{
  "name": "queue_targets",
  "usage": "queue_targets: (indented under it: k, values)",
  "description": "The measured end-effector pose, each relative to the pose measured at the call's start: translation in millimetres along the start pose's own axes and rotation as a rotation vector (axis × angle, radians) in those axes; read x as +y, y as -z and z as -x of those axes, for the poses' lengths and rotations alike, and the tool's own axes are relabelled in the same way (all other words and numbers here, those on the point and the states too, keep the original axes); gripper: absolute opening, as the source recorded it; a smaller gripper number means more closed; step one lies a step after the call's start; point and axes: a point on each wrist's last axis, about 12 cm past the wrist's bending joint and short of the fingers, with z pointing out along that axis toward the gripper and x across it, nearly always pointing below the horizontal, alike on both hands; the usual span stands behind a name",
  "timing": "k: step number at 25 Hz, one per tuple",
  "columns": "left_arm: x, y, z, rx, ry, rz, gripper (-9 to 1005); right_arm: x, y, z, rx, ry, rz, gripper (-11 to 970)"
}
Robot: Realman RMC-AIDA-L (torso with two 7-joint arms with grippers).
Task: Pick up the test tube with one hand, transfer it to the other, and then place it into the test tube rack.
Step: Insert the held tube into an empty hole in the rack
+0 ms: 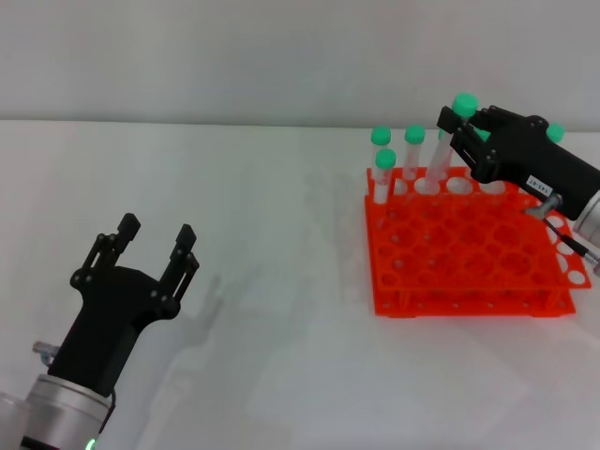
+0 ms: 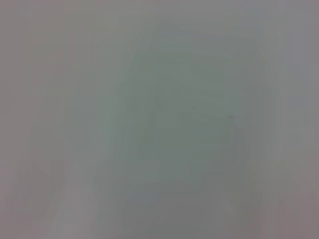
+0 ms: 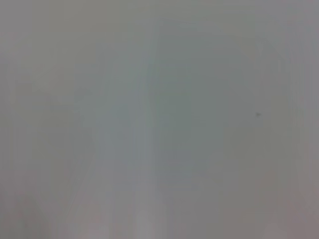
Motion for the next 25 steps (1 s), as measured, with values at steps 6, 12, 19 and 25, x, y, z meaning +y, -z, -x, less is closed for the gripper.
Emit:
queue_targets:
  k: [6, 12, 19, 25]
  values:
    - [-0.6, -2.8, 0.8, -0.005, 0.003, -0.006, 687, 5.1, -0.7, -6.3, 0.007, 0.023, -0.006, 258]
    - [-0.4, -5.6, 0.5, 0.001, 0.0, -0.012, 685, 13.4, -7.6, -10.9, 0.028, 0.047, 0.008, 264]
    - [-0.6, -6.6, -1.0, 0.015, 0.0, -0.014, 685, 23.2, -19.0, -13.2, 0.034, 0.08, 0.002, 271]
    - [-0.4, -6.5, -1.2, 0.017, 0.001, -0.013, 685, 25.3, -24.5, -14.8, 0.054, 0.107, -0.01, 278]
